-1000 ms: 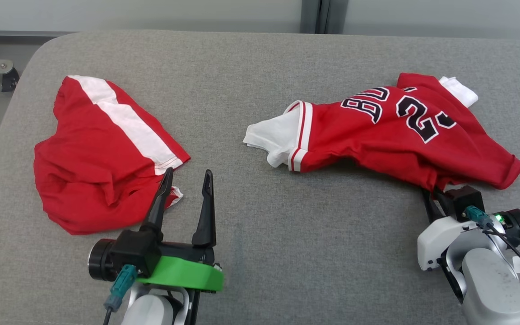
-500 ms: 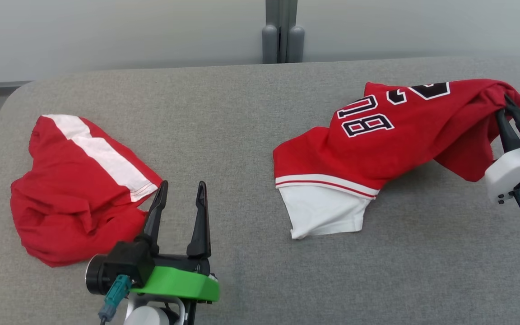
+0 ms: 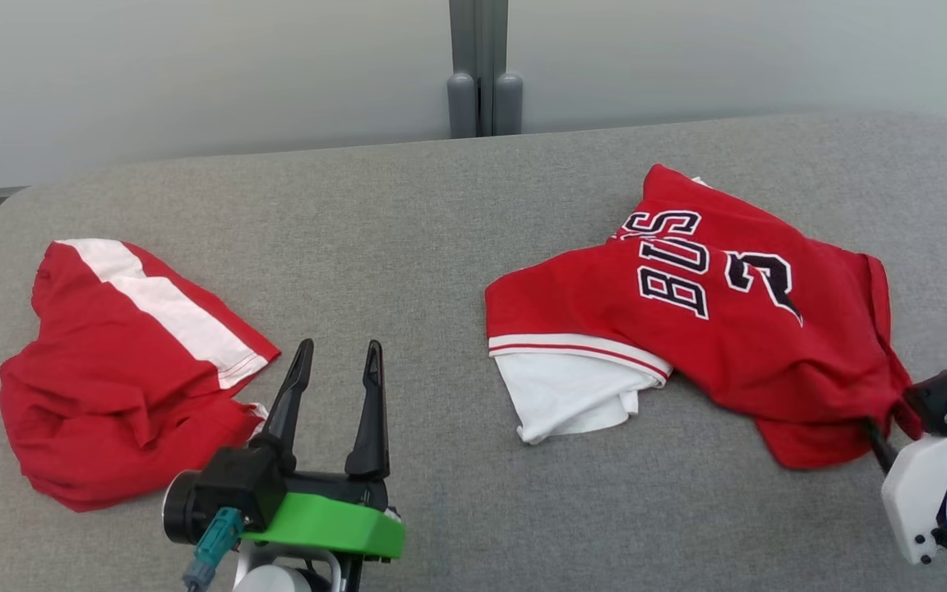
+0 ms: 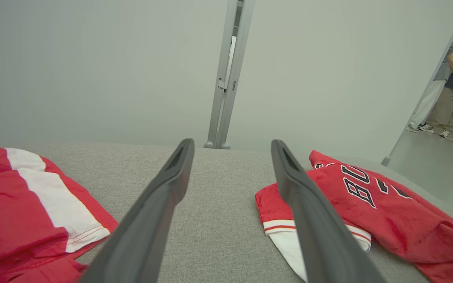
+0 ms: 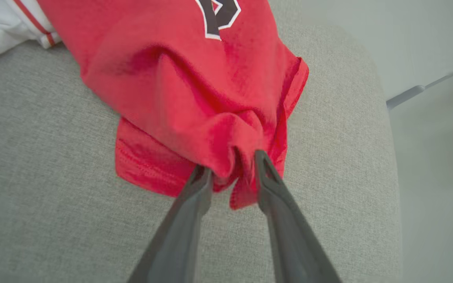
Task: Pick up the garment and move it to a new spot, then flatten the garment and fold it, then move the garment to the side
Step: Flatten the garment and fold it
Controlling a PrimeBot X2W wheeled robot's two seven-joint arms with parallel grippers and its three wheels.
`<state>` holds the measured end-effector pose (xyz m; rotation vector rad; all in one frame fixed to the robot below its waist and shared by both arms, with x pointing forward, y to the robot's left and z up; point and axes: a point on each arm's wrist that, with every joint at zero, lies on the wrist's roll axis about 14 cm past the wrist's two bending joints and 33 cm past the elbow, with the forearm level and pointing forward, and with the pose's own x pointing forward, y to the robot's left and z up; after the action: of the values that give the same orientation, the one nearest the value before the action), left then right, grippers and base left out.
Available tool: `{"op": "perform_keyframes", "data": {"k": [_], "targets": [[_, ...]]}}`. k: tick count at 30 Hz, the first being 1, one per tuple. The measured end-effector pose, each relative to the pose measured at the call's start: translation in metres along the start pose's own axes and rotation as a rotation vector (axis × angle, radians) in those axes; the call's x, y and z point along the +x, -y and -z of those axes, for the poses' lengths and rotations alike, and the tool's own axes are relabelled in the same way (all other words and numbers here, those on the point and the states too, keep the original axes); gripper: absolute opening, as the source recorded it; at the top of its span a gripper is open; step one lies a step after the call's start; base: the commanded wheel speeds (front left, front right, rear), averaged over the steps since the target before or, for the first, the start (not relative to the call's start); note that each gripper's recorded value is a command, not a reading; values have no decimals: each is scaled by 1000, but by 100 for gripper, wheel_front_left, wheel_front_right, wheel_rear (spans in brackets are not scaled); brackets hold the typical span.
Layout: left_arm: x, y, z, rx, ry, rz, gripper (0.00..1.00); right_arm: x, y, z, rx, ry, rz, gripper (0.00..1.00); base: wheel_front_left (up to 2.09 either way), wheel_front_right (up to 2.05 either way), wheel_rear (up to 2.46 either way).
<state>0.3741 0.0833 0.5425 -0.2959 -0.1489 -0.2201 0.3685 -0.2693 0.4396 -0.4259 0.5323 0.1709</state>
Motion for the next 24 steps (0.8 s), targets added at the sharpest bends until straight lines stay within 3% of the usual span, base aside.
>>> {"op": "perform_keyframes", "data": {"k": [4,13,19,24], "targets": [[2,1,4,4,-9,7,100,0,-18,-20,110,106,-30,100,0,0,0],[13,4,5,9,-6,29,100,-16,-59,-113,376,535,-118,100,0,0,0],[14,11,10,2,-21,51,100,-12,-77,-108,454,573,-112,100,0,0,0],[19,28,22,-3,-54,117,100,-4,-70,-99,457,559,-69,100,0,0,0]]}}
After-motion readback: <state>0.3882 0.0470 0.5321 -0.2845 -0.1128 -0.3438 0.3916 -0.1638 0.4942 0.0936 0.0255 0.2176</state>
